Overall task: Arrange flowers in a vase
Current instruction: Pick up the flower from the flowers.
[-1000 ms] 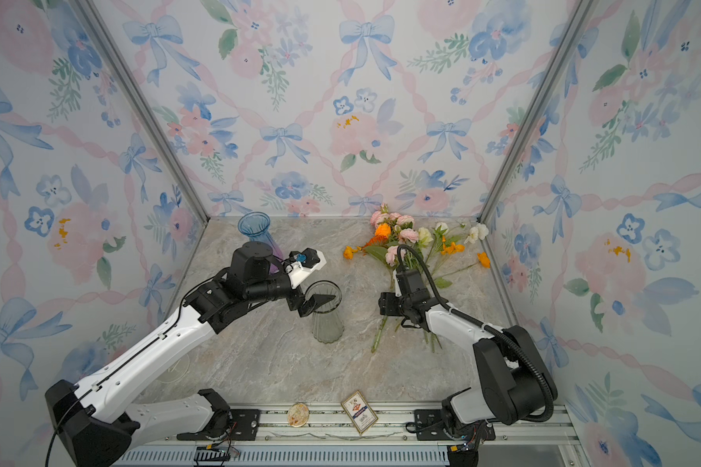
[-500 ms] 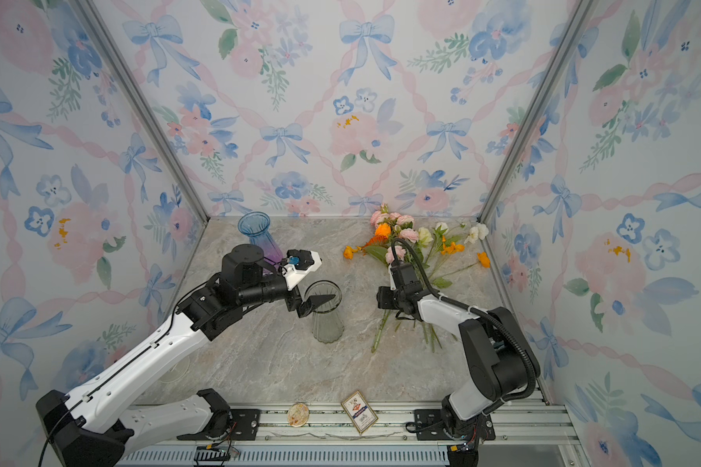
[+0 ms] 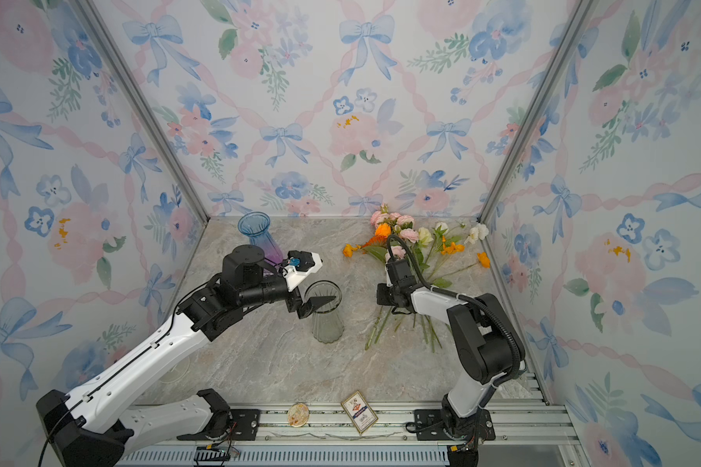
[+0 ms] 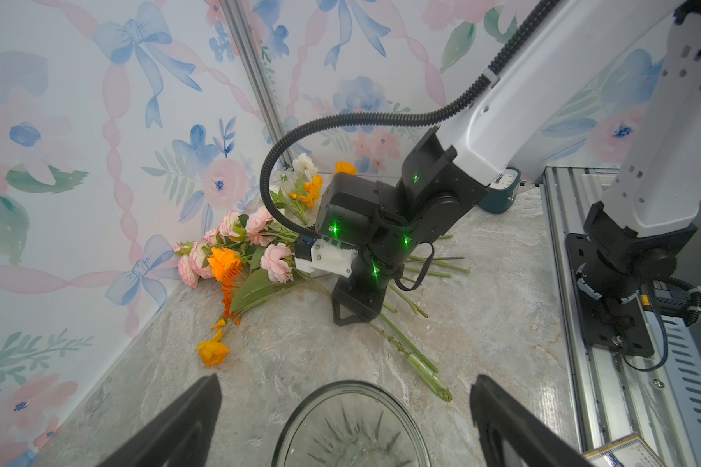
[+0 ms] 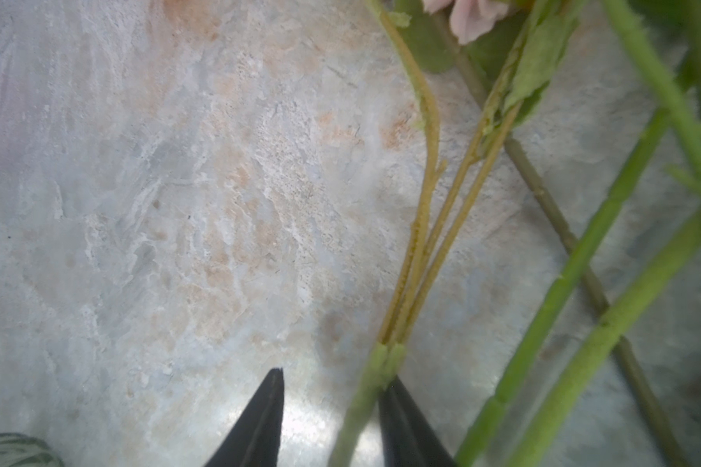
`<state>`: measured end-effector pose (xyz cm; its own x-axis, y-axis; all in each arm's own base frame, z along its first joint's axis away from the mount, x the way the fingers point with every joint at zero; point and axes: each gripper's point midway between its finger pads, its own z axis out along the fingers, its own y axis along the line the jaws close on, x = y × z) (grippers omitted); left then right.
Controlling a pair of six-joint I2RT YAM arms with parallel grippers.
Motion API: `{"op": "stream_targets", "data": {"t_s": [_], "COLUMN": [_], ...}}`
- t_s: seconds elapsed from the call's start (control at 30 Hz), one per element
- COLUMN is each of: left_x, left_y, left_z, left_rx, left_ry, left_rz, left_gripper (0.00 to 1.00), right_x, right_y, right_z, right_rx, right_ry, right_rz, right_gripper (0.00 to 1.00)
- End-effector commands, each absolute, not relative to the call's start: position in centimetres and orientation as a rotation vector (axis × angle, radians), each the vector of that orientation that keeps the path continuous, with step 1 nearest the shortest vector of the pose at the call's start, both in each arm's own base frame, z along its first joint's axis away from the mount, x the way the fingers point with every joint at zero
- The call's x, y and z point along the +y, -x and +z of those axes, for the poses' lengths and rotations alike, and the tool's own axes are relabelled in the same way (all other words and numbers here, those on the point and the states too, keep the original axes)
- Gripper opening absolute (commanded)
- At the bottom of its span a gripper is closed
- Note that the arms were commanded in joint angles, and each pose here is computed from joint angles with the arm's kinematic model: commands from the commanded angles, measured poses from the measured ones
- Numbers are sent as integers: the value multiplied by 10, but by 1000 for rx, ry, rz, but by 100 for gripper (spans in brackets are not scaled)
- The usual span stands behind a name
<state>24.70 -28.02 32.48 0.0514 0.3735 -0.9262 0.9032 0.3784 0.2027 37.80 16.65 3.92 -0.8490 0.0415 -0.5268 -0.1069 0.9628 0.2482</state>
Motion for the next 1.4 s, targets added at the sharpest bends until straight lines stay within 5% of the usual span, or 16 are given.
{"op": "stream_targets", "data": {"t_s": [0.0, 0.27, 0.63, 0.9, 1.37], "left_x": [-283, -284, -283, -281, -282], "left_y": [-241, -237, -237, -236, -238], "left_z": [327, 328, 326, 328, 323], "left_rx": [1492, 1479, 1474, 1462, 1470], "left_ry": [-1214, -1226, -1225, -1219, -1226], "left_rz": [-615, -621, -603, -596, -595], "left_gripper": [98, 98, 98, 98, 98], "right_x": [166, 168, 186, 157, 119], "right_y": [-382, -381, -359, -362, -365], "right_z": [36, 44, 150, 214, 295], "right_rx": [2576, 2573, 2406, 2272, 2029], "right_ry": [45, 66, 191, 23, -37], "right_rz": [339, 350, 652, 1035, 1193], "right_gripper": [41, 0, 0, 0, 0]}}
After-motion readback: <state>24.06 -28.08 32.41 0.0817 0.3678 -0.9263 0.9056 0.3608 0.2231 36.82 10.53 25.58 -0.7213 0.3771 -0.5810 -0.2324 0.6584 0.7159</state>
